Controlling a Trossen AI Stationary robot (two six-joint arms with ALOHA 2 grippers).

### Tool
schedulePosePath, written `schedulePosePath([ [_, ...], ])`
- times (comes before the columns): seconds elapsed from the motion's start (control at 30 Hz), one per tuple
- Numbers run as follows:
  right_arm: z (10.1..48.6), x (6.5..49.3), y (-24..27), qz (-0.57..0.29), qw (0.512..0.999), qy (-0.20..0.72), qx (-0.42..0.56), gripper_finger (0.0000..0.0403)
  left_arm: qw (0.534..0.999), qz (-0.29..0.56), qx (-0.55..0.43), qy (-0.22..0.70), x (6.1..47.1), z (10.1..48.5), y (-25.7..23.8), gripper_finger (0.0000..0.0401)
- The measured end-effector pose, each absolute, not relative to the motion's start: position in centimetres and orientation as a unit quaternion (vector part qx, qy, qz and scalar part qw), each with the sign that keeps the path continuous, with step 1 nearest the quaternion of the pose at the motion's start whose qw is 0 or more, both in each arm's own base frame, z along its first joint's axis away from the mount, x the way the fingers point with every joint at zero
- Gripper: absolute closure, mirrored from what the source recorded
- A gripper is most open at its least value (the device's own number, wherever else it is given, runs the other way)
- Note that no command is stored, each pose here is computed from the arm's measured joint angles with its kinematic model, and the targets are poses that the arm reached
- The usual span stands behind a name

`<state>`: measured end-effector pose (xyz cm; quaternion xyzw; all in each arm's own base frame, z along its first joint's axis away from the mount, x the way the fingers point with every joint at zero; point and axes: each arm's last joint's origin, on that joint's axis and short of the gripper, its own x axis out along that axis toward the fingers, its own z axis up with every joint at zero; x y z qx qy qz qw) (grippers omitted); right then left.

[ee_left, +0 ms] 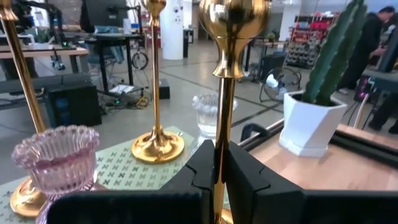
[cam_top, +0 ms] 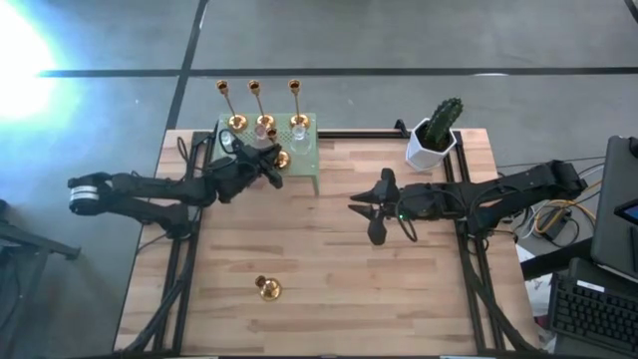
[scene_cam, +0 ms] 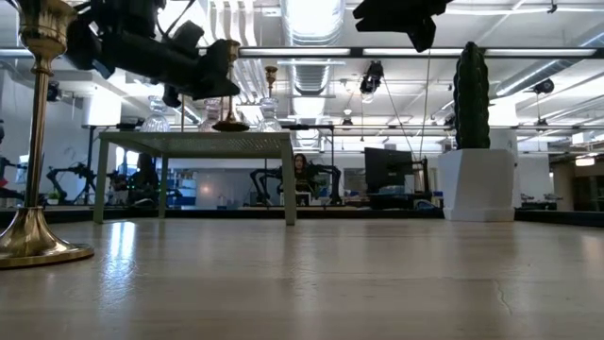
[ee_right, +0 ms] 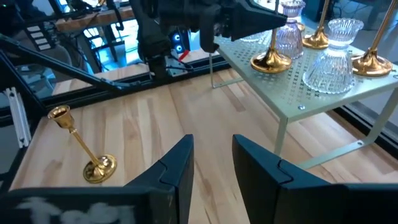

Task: Pick & Place candle stick holders
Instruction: Put the golden candle holder on the shelf

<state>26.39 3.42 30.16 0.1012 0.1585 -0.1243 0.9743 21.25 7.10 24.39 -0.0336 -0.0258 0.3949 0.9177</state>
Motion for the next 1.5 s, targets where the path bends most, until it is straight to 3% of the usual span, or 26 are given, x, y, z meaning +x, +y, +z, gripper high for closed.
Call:
schedulePosePath([
  [1.0, 30.1, 26.4, 3.4, -0.118, 0.975, 0.163, 0.093, 0.0326, 0.917, 0.398, -0.031, -0.008, 22.3, 22.9, 8.3, 0.038],
  [1.27, 30.1, 26.4, 3.4, -0.118, 0.975, 0.163, 0.093, 0.0315, 0.916, 0.399, -0.031, -0.008, 22.3, 22.9, 8.3, 0.038],
  [1.5, 30.1, 26.4, 3.5, -0.117, 0.975, 0.163, 0.093, 0.031, 0.909, 0.415, -0.031, -0.001, 22.2, 22.6, 8.4, 0.0323],
])
